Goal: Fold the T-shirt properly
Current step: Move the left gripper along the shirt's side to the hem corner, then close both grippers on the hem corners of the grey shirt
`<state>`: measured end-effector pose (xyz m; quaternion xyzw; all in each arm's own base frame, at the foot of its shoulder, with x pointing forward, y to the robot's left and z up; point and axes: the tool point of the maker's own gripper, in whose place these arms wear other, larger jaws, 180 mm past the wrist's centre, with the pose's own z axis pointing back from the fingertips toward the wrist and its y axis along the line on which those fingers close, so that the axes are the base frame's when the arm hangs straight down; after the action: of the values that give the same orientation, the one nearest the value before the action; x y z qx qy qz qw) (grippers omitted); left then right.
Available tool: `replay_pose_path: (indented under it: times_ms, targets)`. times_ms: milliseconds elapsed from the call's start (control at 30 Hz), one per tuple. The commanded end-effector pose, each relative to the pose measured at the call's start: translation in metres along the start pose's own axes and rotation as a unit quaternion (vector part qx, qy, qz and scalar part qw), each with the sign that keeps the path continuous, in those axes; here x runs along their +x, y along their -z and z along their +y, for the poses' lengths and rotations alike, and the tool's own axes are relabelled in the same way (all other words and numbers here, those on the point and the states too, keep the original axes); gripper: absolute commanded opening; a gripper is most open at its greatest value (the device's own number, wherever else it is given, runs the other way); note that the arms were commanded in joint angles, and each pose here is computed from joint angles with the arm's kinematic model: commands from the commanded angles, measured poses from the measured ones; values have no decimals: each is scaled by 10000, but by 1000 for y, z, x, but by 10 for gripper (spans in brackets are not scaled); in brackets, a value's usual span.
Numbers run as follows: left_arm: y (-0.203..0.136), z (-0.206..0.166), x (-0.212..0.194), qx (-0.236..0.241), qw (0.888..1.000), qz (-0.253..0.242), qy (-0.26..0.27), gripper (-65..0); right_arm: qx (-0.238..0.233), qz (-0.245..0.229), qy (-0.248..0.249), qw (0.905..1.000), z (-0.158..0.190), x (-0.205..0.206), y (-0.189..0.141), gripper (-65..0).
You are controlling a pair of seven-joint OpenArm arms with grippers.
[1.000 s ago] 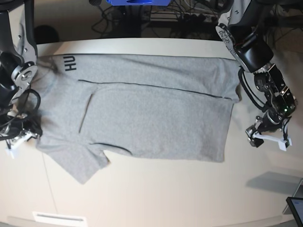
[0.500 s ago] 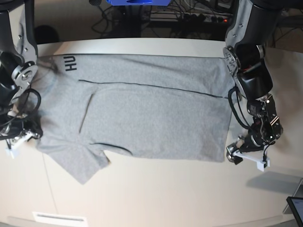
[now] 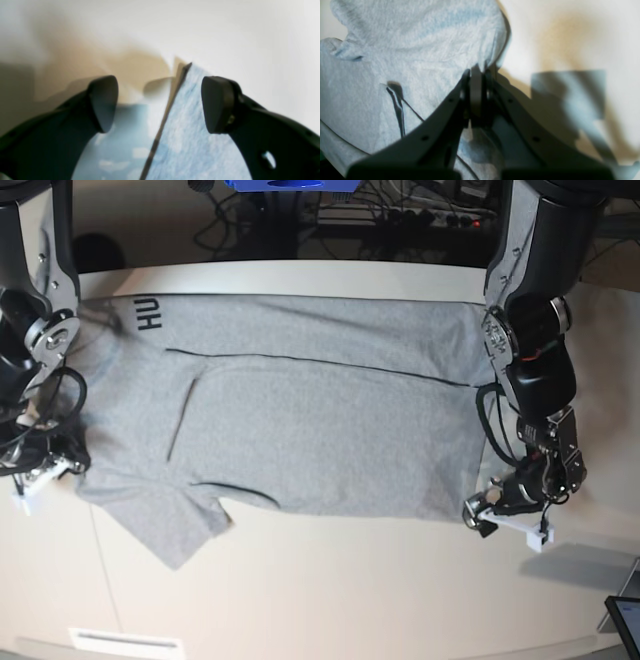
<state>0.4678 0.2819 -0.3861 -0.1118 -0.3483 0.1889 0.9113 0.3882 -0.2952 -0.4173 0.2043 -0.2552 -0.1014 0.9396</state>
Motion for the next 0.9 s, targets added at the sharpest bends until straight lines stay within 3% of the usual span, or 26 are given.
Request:
replay_pose_path:
  times_ms: [0, 533, 733, 800, 867]
  targets:
    - [-3, -11, 20, -106, 9997, -200, 86, -146, -111, -28, -76, 9999, -5, 10, -8, -646]
    - [20, -47, -32, -386, 9987, 324, 102, -146, -111, -20, -76, 9999, -5, 10, -8, -646]
    - [20, -46, -33, -382, 9987, 331, 101, -149, -126, -5, -85, 9999, -6, 9, -8, -646]
    - [20, -45, -34, -368, 9987, 336, 106, -186, -126, -13, -85, 9999, -6, 10, -8, -646]
    - [21, -44, -35, -357, 9987, 354, 113, -270, -126, -13, -85, 9999, -6, 10, -8, -646]
